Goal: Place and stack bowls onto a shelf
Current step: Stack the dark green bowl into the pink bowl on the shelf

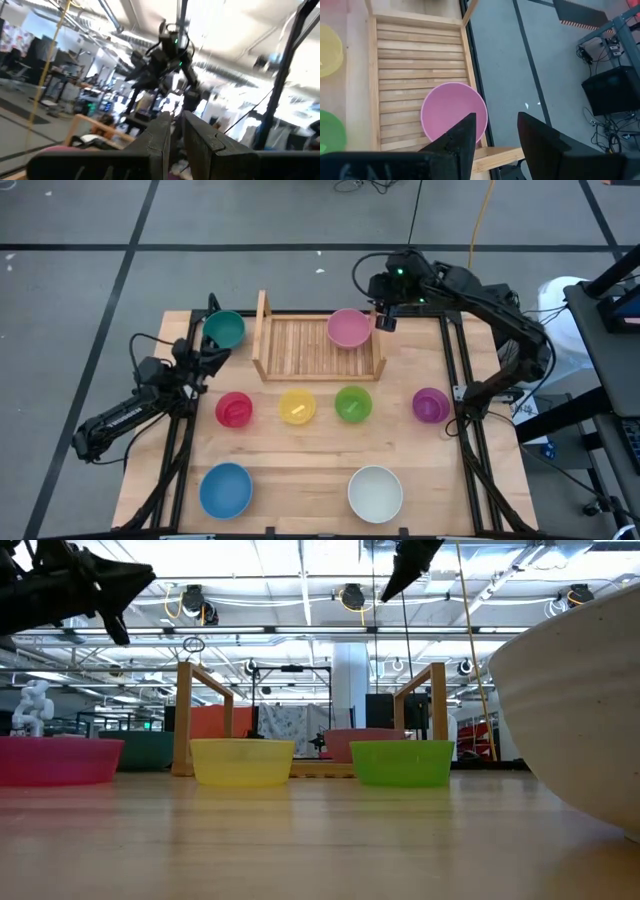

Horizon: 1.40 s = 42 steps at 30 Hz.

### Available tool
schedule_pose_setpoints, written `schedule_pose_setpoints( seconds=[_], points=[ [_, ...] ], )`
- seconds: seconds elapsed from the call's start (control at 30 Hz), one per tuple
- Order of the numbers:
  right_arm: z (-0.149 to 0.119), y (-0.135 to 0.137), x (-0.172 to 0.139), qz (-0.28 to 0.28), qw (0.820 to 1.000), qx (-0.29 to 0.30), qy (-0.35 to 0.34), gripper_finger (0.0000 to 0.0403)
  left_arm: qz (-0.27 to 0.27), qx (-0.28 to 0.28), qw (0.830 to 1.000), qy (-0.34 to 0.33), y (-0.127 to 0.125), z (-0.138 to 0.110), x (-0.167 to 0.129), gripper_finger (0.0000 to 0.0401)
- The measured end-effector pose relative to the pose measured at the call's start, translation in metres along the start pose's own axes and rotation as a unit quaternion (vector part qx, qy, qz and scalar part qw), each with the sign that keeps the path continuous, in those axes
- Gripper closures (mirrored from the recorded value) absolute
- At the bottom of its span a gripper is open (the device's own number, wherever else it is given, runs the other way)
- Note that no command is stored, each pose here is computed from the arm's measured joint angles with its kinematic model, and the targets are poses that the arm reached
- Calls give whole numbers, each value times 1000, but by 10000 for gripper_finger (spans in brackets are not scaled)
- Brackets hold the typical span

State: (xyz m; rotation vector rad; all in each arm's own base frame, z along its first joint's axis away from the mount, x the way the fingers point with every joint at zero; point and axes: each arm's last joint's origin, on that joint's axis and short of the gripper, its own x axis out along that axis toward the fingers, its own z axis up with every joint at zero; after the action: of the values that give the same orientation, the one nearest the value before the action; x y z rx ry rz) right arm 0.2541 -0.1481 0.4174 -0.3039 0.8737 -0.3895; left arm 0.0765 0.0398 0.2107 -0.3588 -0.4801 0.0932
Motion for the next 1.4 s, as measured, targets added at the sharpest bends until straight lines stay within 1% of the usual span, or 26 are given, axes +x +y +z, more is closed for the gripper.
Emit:
schedule_pose_setpoints(
  seconds=[0.1, 0.2, 0.33, 0.43, 0.5, 0.57, 0.67, 0.77, 0.9, 0.97, 1.0, 1.07, 1.2, 1.23, 1.33, 1.4],
  points=[
    [0, 0, -2, -1, 1000, 11, -2, 264, -2, -7, 1000, -6, -1, 1, 0, 348],
    [-1, 0, -2, 0, 1000, 9, 0, 264, -2, -24, 1000, -7, -1, 1, 0, 348],
    [-1, 0, -2, 1, 1000, 8, 0, 264, -9, 11, 1000, -13, -4, 6, 1, 348],
    [-1, 0, -3, 1, 1000, 8, 0, 264, -7, 34, 999, -2, -12, 21, 5, 348],
    [-2, 0, -6, 1, 1000, 3, 0, 264, 7, 42, 998, 40, -21, 34, 7, 348],
    [-1, 2, -11, 0, 1000, -7, -6, 264, 35, 50, 993, 99, -29, 47, 8, 348],
    [-3, 2, -20, -2, 1000, -18, -13, 264, 82, 72, 976, 186, -42, 67, 9, 348],
    [-5, 2, -32, -9, 999, -22, -24, 264, 111, 79, 960, 245, -54, 88, 13, 348],
    [-8, 1, -49, -18, 999, -21, -39, 264, 131, 91, 943, 291, -66, 115, 22, 348],
    [-11, 1, -59, -23, 998, -19, -49, 264, 149, 104, 930, 320, -69, 124, 26, 348],
    [-12, 1, -63, -25, 998, -19, -52, 264, 164, 111, 918, 344, -70, 126, 27, 348],
    [-13, 1, -70, -29, 998, -18, -59, 264, 197, 125, 889, 394, -68, 128, 29, 348],
    [-16, 2, -81, -35, 997, -18, -70, 264, 260, 137, 824, 485, -60, 128, 36, 348],
    [-17, 2, -84, -37, 996, -21, -73, 264, 275, 133, 813, 496, -57, 127, 39, 348],
    [-18, 2, -88, -41, 996, -29, -77, 264, 307, 101, 798, 509, -48, 123, 50, 348],
    [-18, 2, -88, -41, 996, -29, -77, 264, 315, 101, 783, 526, -43, 120, 56, 348]
  ],
)
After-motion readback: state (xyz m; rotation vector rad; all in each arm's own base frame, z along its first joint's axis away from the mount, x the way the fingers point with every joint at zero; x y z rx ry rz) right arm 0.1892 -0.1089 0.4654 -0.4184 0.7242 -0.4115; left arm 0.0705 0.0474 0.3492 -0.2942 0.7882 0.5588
